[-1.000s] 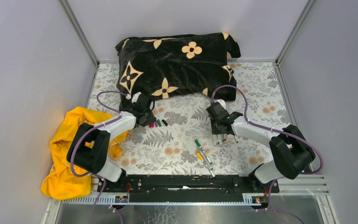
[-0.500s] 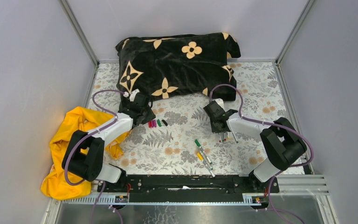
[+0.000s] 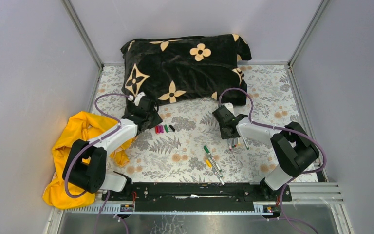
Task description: Open the pen caps
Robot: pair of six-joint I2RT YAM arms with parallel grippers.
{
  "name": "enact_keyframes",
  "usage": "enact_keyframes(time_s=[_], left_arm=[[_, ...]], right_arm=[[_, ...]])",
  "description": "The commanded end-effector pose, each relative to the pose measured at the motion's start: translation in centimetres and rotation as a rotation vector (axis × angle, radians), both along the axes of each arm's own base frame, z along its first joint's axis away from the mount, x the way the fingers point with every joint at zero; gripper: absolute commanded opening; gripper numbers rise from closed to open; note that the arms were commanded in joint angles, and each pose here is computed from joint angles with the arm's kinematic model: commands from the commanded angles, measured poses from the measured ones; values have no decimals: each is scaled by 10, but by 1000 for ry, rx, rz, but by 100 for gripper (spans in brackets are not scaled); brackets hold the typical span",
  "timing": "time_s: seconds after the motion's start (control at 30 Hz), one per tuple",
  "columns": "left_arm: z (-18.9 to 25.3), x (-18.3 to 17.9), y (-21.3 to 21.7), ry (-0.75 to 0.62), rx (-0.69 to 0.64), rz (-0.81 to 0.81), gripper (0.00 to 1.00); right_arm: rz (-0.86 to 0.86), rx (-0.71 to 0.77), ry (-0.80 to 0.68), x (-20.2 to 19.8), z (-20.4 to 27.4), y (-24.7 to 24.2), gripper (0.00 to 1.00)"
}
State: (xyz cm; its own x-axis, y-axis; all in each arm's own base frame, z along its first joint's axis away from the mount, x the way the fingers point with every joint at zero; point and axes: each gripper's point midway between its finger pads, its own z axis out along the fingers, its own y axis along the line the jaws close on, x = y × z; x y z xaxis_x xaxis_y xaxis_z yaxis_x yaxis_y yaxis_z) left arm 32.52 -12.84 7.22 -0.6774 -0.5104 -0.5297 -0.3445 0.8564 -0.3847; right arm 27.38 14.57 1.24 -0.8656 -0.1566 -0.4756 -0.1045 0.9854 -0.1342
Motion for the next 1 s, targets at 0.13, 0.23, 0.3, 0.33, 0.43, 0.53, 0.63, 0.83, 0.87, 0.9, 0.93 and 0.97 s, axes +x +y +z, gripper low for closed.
enact_keyframes(time_s=[0.13,0.23,0.3,0.33,0.43,0.53,0.63,0.83,0.87,0.9,0.93,0.97], left_arm=[[12,2,-3,-31,-21,7,37],[17,3,-4,-42,-29,5,37],[21,3,-5,-48,-36,3,37],[23,2,-7,-52,-40,0,37],[28,1,-10,-62,-53,-9,37],[31,0,-16,-69,-81,-30,38],[34,-4,-25,-75,-126,-67,45],[44,-13,-43,-97,-226,-142,54],[45,-15,-45,-99,-240,-154,54],[47,-16,-48,-102,-255,-165,56],[47,-18,-50,-102,-268,-174,57],[48,-20,-52,-103,-281,-182,57]], right_arm=[[-16,19,-80,19,25,4,30],[-9,42,-117,21,42,5,30],[7,61,-142,20,56,7,32],[14,68,-151,19,62,8,33],[52,92,-157,13,77,13,36],[111,124,-116,-1,83,25,38],[181,157,-65,-22,84,41,40],[253,208,12,-57,74,60,41],[261,230,19,-62,73,62,42],[267,248,24,-66,72,65,42],[271,267,30,-70,71,67,42],[273,281,37,-74,70,69,43]])
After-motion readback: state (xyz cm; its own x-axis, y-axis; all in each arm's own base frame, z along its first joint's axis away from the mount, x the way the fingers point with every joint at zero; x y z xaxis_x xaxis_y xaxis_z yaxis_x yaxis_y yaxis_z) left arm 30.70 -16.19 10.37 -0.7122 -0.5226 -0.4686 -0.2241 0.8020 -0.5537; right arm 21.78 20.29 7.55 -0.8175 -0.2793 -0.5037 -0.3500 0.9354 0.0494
